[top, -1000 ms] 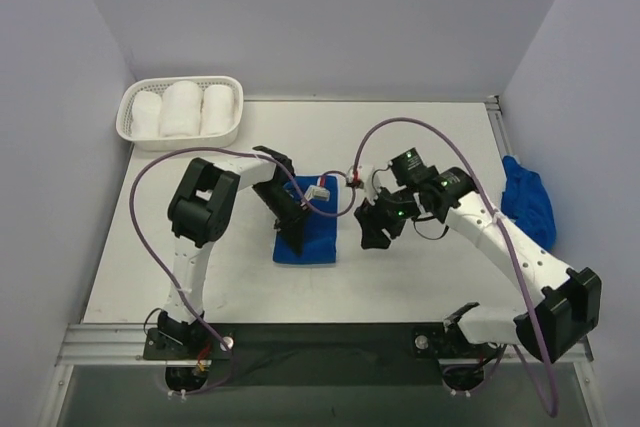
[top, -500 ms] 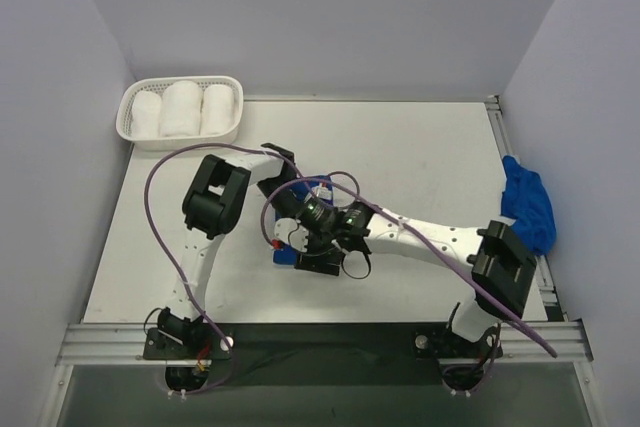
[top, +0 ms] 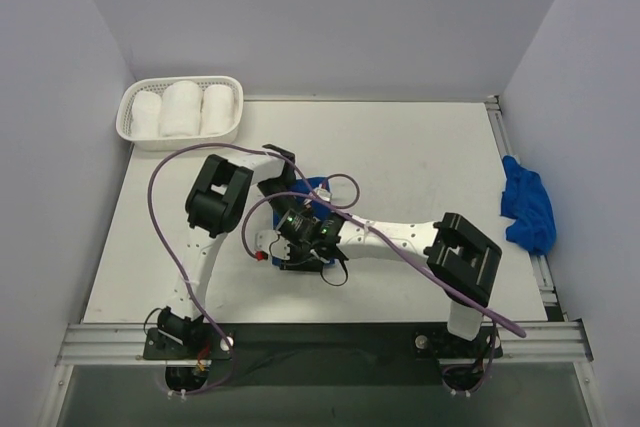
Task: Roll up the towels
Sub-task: Roll the towel
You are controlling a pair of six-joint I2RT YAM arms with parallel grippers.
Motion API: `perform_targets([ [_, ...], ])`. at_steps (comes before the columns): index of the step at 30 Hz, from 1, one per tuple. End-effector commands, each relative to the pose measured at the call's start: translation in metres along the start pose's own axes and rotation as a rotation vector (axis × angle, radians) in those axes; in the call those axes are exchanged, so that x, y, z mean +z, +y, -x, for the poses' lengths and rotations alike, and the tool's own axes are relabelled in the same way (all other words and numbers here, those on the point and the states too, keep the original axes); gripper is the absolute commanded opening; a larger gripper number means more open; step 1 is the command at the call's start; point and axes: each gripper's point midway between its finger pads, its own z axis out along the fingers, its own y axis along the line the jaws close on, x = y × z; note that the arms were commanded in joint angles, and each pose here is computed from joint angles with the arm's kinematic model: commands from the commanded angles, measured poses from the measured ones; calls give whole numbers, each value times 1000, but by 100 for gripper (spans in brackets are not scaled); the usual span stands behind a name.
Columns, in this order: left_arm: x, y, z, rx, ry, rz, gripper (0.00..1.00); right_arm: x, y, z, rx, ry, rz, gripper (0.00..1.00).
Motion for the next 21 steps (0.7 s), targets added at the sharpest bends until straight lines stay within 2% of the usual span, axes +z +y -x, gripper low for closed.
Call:
perform_targets([
  [1, 0, 66, -7, 107, 58, 175, 25, 9, 20, -14, 62, -5, 105, 33],
  [2, -2, 66, -7, 104, 46, 180, 25, 9, 23, -16, 75, -9, 122, 29],
  [3, -7, 65, -6, 104, 23, 187, 28, 10, 25, -18, 92, -12, 141, 20],
  [7, -23, 60, -2, 123, -73, 223, 39, 12, 29, -29, 158, -23, 228, 0],
  [9, -31, 51, 0, 131, -129, 209, 43, 10, 31, -33, 197, -31, 294, 0],
  [11, -54, 38, 5, 144, -220, 224, 54, 5, 33, -32, 237, -46, 368, 0],
  [14, -89, 12, 12, 153, -384, 196, 63, -6, 38, -28, 298, -68, 452, 0],
  [15, -102, -2, 13, 181, -435, 201, 64, -10, 40, -25, 312, -87, 477, 0],
  [19, -140, -12, -3, 176, -546, 270, 64, -11, 45, -26, 351, -78, 531, 0],
  [21, -172, -17, -18, 160, -636, 335, 62, -13, 40, -21, 385, -96, 560, 0],
])
